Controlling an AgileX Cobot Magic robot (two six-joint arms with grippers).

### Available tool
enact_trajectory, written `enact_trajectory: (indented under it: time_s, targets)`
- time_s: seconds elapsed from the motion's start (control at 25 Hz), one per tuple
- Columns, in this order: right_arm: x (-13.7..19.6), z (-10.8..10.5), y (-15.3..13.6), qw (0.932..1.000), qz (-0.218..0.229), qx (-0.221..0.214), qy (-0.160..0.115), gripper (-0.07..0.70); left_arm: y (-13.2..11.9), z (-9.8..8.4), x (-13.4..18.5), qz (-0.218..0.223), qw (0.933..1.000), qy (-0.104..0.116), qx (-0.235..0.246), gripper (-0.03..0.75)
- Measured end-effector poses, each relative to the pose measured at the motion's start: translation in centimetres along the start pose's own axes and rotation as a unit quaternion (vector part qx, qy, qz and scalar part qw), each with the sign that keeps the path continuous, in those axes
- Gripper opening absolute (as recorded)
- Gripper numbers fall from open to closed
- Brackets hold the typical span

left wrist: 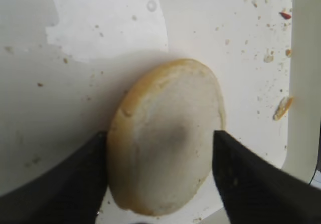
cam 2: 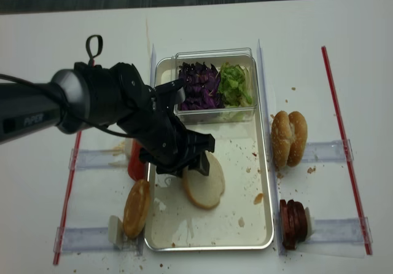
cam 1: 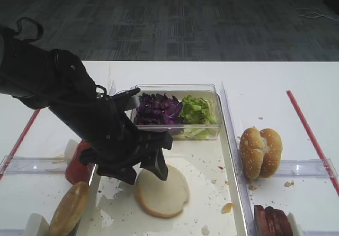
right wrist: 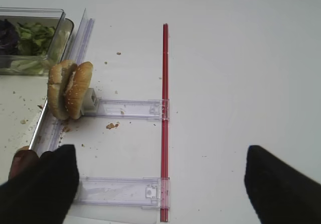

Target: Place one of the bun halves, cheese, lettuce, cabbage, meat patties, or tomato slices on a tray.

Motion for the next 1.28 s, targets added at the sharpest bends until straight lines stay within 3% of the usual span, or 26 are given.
enact_trajectory:
  time_s: [0.16, 0.56, 0.88, 1.28]
  targets:
    - [0.0, 0.0, 0.0, 1.0000, 0.000, 0.000, 0.000, 0.693, 0.1, 0.2, -0.1, -0.003, 1.0000, -0.004, -0.005, 0.530]
    - [0.0, 0.0, 0.0, 1.0000, 0.000, 0.000, 0.000, 0.693, 2.0, -0.4, -0.6, -0.032, 0.9992, -0.022, -0.009, 0.545]
    - [0.0, 0.0, 0.0, 1.0000, 0.000, 0.000, 0.000, 0.693, 7.3, -3.4, -0.5, -0.087, 0.9943, -0.056, 0.025, 0.545]
    - [0.0, 0.0, 0.0, 1.0000, 0.001, 0.000, 0.000, 0.693, 13.1, -6.0, 1.1, -0.141, 0.9851, -0.080, 0.057, 0.545]
Point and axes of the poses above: a point on each arm's last joint axis where the gripper is mounted, y pointing back along that axis away from the gripper, z along the wrist's bending axis when the last joint is at zero, x = y × z, the point moved 9 cm from there along -y, pointing out along that axis toward the gripper, and after that the axes turned 1 degree about -y, right-handed, at the moved point
